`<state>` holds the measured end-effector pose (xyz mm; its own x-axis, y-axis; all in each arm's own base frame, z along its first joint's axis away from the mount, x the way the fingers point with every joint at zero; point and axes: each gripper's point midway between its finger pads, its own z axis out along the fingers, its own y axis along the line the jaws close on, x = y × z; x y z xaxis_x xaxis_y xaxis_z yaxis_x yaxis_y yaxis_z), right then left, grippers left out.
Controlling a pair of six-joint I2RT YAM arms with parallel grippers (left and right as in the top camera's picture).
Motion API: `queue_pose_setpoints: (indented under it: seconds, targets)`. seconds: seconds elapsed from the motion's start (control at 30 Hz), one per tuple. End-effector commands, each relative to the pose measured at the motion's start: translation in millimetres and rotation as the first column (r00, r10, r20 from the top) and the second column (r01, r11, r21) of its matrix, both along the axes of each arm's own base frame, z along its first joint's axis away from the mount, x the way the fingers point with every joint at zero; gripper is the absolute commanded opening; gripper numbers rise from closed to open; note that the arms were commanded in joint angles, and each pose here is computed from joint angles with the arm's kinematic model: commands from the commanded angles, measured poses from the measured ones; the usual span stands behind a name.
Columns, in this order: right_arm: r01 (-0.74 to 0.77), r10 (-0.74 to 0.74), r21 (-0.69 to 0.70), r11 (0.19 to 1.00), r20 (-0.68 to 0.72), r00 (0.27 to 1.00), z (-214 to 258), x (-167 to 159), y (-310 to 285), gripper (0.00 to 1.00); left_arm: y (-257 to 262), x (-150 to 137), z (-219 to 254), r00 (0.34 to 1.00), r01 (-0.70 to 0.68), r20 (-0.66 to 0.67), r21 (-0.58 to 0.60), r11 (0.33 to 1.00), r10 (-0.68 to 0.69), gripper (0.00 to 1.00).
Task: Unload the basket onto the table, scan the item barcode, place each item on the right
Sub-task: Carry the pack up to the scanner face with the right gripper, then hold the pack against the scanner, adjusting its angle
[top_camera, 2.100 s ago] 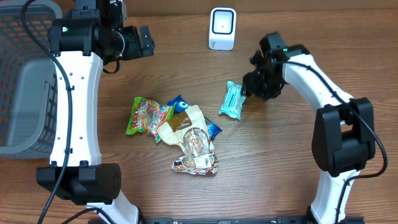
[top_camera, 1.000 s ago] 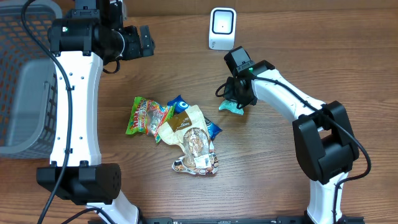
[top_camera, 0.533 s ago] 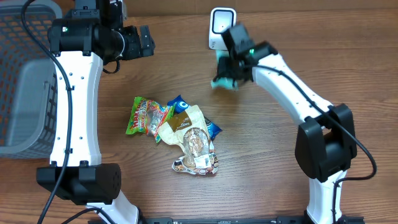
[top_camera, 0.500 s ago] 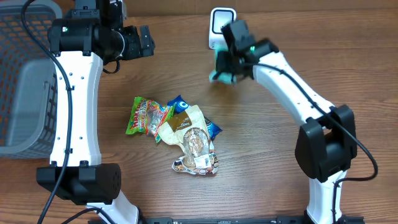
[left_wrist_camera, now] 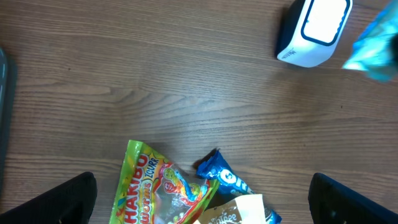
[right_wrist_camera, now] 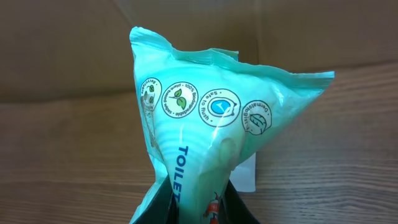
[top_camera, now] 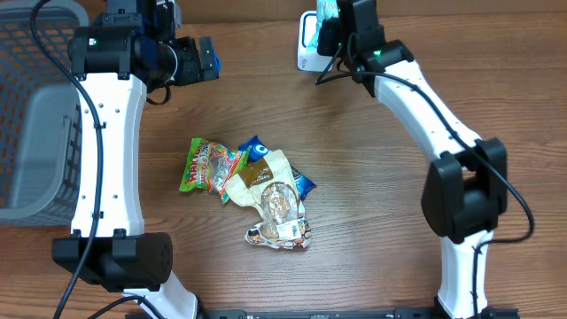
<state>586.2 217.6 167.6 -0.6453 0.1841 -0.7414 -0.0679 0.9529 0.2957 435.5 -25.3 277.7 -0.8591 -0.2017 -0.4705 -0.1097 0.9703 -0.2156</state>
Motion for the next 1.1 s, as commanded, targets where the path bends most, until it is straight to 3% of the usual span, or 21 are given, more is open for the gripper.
queue_pose_setpoints:
  seconds: [0.0, 0.1, 0.43, 0.77, 1.07]
  targets:
    - [-0.043, 0.042, -0.045, 0.998, -0.023, 0.999, -34.4, 6.3, 10.2, 0.04, -2.1, 1.8, 1.7, 1.000, 0.001, 0.007, 0.005, 1.000, -0.001, 1.00]
    - [-0.046, 0.043, -0.055, 0.997, -0.044, 0.998, -53.6, 8.1, 11.3, 0.04, -2.1, 1.9, 1.8, 1.000, 0.001, 0.008, 0.005, 1.000, -0.001, 1.00]
    - [-0.045, 0.045, -0.042, 0.998, -0.012, 0.999, -47.0, 13.1, 14.3, 0.04, -2.1, 1.8, 1.7, 1.000, 0.001, 0.007, 0.005, 1.000, -0.001, 1.00]
    - [-0.036, 0.037, -0.041, 0.999, 0.025, 0.999, 16.0, 18.5, 17.6, 0.04, -2.1, 1.8, 1.7, 1.000, 0.001, 0.007, 0.005, 1.000, -0.001, 1.00]
    - [-0.031, 0.042, -0.175, 0.984, 0.063, 0.997, 51.5, 12.5, 14.1, 0.04, -2.1, 1.8, 1.7, 1.000, 0.001, 0.007, 0.005, 1.000, -0.001, 1.00]
